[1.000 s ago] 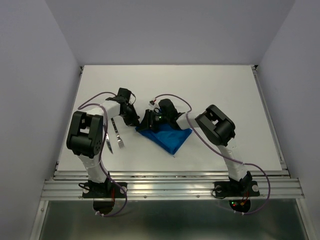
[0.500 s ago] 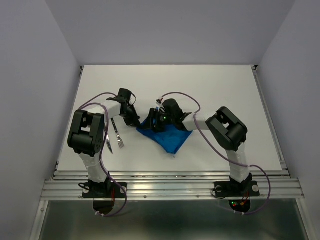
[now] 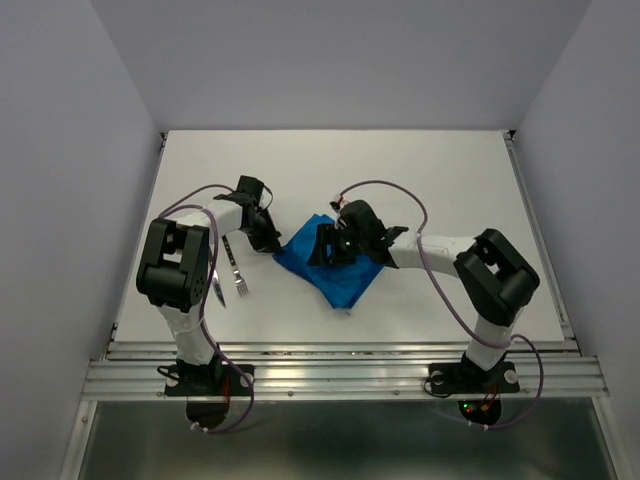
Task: Fold the napkin into a case and place the utensils inside
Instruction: Fold the lower triangle-folded napkin at the center of the board.
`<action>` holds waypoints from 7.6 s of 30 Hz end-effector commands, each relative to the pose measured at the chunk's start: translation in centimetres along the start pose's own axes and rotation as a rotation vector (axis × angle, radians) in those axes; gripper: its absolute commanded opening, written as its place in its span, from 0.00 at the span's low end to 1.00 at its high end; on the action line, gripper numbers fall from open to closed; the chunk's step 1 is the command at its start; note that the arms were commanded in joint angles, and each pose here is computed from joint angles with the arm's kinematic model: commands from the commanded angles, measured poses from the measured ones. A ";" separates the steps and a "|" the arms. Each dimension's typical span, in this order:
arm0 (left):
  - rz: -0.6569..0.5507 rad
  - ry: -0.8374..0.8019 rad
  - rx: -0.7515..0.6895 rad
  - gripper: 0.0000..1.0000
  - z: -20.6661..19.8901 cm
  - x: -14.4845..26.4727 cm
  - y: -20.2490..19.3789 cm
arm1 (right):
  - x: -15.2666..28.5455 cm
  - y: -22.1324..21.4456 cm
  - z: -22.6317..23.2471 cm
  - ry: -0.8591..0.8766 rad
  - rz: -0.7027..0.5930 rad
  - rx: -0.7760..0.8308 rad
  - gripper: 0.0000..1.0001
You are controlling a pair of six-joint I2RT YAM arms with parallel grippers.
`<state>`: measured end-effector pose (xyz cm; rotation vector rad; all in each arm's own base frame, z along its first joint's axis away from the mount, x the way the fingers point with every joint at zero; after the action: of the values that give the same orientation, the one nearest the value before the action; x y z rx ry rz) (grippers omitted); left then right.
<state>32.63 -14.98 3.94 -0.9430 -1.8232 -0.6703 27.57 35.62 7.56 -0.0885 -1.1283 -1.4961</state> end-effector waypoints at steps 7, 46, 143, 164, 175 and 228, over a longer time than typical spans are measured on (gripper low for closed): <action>0.002 0.079 -0.027 0.05 1.5 -1.1 -0.1 | 6.3 -0.3 1.7 -0.286 -0.122 0.266 0.59; 0.008 0.102 -0.041 0.05 1.7 -1.4 -0.4 | 6.7 -3.9 1.2 -0.707 -0.096 0.347 0.26; -0.137 0.117 -0.176 0.42 -2.7 2.1 0.4 | 4.4 -7.4 -5.4 -0.723 -0.002 0.225 0.30; -0.267 0.112 -0.224 0.45 -3.8 5.4 -0.5 | 3.2 -9.6 -4.9 -0.620 0.003 0.112 0.30; -0.251 0.131 -0.205 0.45 -3.9 3.7 -0.5 | 2.5 -10.0 -3.3 -0.525 -0.054 -0.076 0.31; -0.442 0.432 -0.214 0.34 -4.1 0.2 1.9 | 0.7 -10.1 -2.0 -0.498 -0.027 -0.052 0.31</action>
<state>35.66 -17.24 4.44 -0.5233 -1.5812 -1.2355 22.32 33.29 3.95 -0.4004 -1.4667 -1.6945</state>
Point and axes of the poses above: each gripper's point midway between its finger pads, its own x axis back along the fingers, its own z axis along the line the jaws close on, y = z × x, the point moved 2 cm from there along x, back along the fingers, and after that the axes turned 12 degrees about x, right-handed, at the moved point
